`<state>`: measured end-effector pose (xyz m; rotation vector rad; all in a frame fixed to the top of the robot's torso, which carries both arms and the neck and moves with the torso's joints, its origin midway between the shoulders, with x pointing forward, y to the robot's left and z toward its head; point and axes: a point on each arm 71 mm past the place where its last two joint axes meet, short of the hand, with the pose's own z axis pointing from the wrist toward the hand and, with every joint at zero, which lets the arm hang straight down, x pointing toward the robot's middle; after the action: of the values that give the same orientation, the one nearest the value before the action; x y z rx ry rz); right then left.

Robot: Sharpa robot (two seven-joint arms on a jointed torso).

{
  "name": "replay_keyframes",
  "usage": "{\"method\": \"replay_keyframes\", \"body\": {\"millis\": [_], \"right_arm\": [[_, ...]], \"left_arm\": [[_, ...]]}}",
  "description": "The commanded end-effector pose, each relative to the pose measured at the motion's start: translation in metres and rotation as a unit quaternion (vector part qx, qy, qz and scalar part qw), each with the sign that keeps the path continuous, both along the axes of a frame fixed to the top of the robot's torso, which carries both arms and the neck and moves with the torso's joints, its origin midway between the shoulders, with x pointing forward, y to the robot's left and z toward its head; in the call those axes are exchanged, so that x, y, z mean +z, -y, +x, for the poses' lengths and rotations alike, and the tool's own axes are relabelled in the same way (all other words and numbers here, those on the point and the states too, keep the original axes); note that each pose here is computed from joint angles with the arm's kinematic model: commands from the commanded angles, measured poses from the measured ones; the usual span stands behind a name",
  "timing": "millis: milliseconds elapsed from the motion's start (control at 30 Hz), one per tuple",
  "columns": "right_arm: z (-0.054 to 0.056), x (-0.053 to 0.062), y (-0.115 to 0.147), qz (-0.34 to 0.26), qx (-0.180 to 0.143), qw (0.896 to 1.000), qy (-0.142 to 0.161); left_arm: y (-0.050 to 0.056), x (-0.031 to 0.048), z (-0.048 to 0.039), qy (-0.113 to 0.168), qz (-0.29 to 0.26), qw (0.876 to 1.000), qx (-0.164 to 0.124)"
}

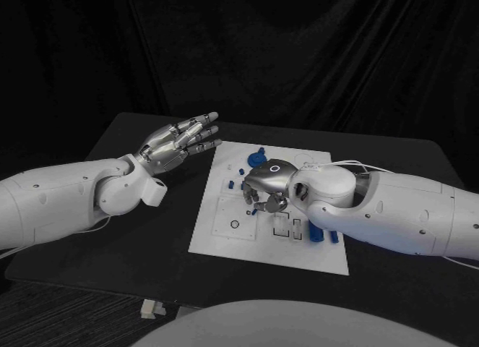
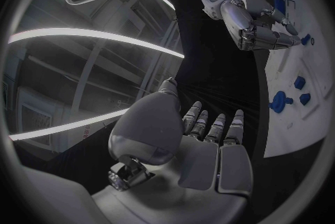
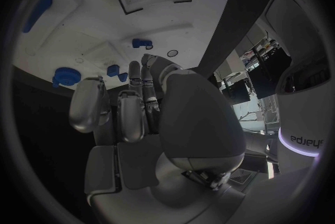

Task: Assemble the parts on the task board

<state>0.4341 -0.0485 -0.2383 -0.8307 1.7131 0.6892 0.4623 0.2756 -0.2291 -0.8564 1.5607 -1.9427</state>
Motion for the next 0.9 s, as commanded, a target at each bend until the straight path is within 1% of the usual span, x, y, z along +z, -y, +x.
{"method": "replay_keyframes", "body": {"millis": [33, 233, 433, 700, 900], "right_arm": [[0.002, 0.0, 0.001, 0.003, -0.013, 1.0, 0.014], [0.004, 0.001, 0.008, 0.008, -0.018, 1.0, 0.018], [0.006, 0.001, 0.016, 0.011, -0.016, 1.0, 0.019], [0.009, -0.004, 0.024, -0.006, -0.019, 1.0, 0.01], [0.01, -0.008, 0.026, -0.006, -0.02, 1.0, 0.009]], "left_arm": [[0.001, 0.0005, -0.0012, 0.008, -0.017, 1.0, -0.003], [0.0, -0.0015, -0.0023, 0.005, -0.017, 1.0, -0.003], [-0.001, -0.0023, -0.0026, 0.004, -0.016, 1.0, -0.002], [0.0, -0.0029, -0.0026, 0.003, -0.016, 1.0, -0.003], [0.001, -0.0032, -0.0026, 0.002, -0.016, 1.0, -0.005]]}}
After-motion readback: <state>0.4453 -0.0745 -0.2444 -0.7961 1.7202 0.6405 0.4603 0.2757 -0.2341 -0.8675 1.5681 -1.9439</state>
